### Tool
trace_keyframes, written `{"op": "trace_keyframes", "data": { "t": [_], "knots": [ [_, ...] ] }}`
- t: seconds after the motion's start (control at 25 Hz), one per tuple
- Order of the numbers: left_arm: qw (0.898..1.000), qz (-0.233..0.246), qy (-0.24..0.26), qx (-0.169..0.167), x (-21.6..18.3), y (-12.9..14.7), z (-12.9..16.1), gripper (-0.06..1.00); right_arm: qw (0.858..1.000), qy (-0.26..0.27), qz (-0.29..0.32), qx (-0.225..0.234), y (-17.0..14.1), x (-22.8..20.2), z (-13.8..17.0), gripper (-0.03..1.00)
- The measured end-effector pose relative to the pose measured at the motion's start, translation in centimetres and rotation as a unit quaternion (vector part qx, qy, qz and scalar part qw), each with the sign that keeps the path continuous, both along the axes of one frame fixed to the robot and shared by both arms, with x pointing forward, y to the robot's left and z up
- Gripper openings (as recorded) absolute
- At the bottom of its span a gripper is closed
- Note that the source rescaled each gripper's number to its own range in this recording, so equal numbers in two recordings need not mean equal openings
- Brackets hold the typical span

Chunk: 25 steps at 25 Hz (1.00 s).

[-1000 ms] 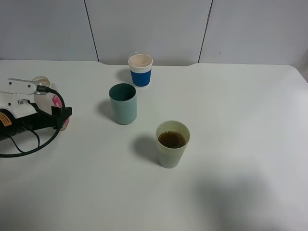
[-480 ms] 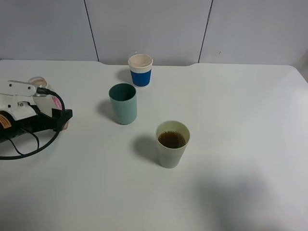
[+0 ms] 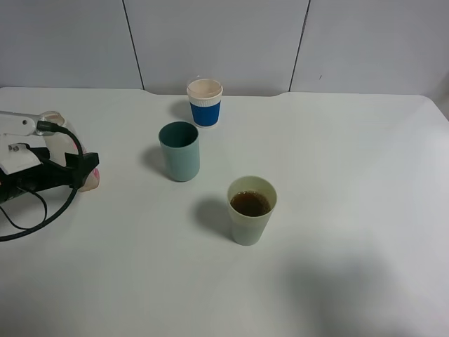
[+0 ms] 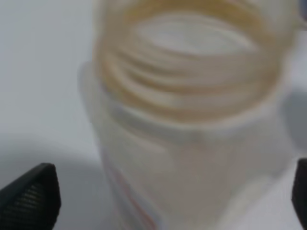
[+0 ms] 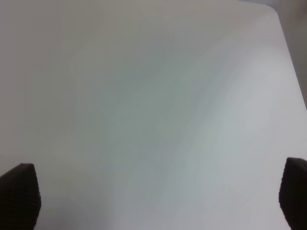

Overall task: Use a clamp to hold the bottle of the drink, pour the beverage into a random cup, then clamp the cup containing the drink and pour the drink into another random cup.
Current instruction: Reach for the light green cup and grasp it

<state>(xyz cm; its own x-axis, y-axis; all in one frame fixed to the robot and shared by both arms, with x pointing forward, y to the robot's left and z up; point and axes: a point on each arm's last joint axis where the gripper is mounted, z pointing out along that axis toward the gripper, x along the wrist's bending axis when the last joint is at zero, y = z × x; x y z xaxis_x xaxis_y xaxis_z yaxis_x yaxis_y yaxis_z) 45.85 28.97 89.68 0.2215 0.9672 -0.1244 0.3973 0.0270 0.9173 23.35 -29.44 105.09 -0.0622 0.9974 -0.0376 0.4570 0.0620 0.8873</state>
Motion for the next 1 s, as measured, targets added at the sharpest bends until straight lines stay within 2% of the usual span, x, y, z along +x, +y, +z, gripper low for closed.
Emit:
{"op": "trace_keyframes", "data": {
  "t": [0.6, 0.8, 1.0],
  "knots": [
    [1.0, 0.016, -0.007, -0.009, -4.8, -0.2, 1.6, 0.93, 1.0, 0.0, 0.0, 0.0, 0.0, 0.0, 0.0, 1.0],
    [0.998, 0.036, -0.052, -0.025, -5.3, 0.0, 3.7, 0.93, 1.0, 0.0, 0.0, 0.0, 0.0, 0.0, 0.0, 1.0],
    [0.992, 0.077, -0.093, -0.033, -6.3, 0.6, 5.8, 0.93, 1.0, 0.0, 0.0, 0.0, 0.0, 0.0, 0.0, 1.0]
  ]
}}
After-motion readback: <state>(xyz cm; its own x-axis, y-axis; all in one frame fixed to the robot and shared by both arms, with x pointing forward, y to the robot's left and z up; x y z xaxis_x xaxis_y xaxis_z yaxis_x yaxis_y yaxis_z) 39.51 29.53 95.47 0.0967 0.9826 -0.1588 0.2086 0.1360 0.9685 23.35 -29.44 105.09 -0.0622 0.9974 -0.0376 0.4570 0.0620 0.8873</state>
